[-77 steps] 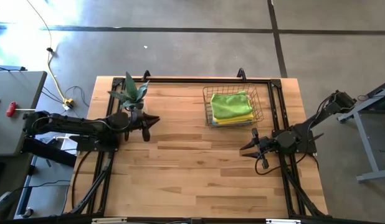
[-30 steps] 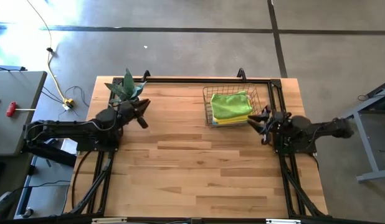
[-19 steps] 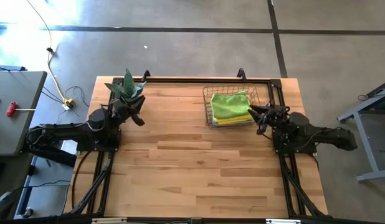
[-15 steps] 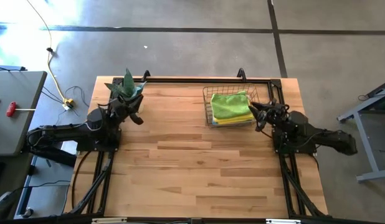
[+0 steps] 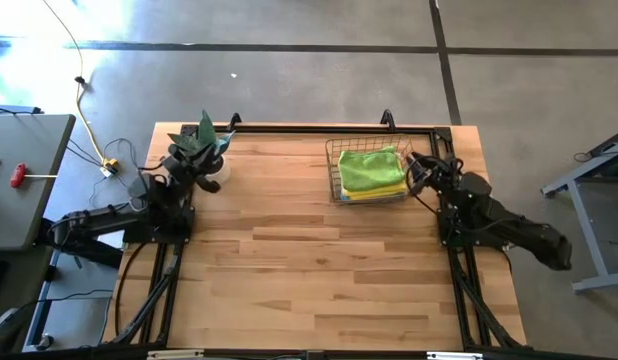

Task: Fold microfiber towels
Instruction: Return to Home Position

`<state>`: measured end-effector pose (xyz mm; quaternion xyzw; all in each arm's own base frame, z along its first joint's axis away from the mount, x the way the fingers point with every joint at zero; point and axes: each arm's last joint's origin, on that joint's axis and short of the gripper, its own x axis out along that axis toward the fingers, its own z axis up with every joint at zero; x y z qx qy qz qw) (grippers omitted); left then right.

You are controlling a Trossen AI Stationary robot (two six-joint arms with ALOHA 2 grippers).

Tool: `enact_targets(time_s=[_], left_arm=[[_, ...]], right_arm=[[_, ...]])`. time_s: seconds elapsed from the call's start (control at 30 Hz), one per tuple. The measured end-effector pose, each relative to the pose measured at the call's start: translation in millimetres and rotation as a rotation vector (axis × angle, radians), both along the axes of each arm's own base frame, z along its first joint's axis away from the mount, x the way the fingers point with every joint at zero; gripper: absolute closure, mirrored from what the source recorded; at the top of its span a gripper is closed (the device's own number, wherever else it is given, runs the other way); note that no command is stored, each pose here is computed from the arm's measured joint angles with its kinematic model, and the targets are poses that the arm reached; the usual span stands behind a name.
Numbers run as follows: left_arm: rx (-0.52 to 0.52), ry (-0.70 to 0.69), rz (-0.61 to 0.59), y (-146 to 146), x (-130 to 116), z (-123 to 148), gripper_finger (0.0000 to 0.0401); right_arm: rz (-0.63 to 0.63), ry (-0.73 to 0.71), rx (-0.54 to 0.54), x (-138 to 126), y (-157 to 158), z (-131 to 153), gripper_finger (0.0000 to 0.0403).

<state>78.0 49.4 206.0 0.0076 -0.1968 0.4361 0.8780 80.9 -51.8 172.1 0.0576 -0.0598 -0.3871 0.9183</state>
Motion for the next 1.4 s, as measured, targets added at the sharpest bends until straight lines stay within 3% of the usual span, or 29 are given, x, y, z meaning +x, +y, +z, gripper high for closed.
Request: enact_targets(time_s=[0.33, 0.7, 1.4], left_arm=[[0.034, -0.08, 0.001, -3.7, -8.4, 5.8, 0.0362], [0.034, -0.08, 0.002, -3.7, -8.5, 5.9, 0.0362], [0.034, -0.08, 0.002, -3.7, -8.5, 5.9, 0.0362]], right_arm=[[-0.12, 0.0, 0.0, -6.8, -9.3, 0.0, 0.0284], [-0.202, 0.0, 0.0, -12.0, -15.2, 0.0, 0.0284], [-0.209, 0.002, 0.001, -12.4, -15.8, -0.2, 0.0284]])
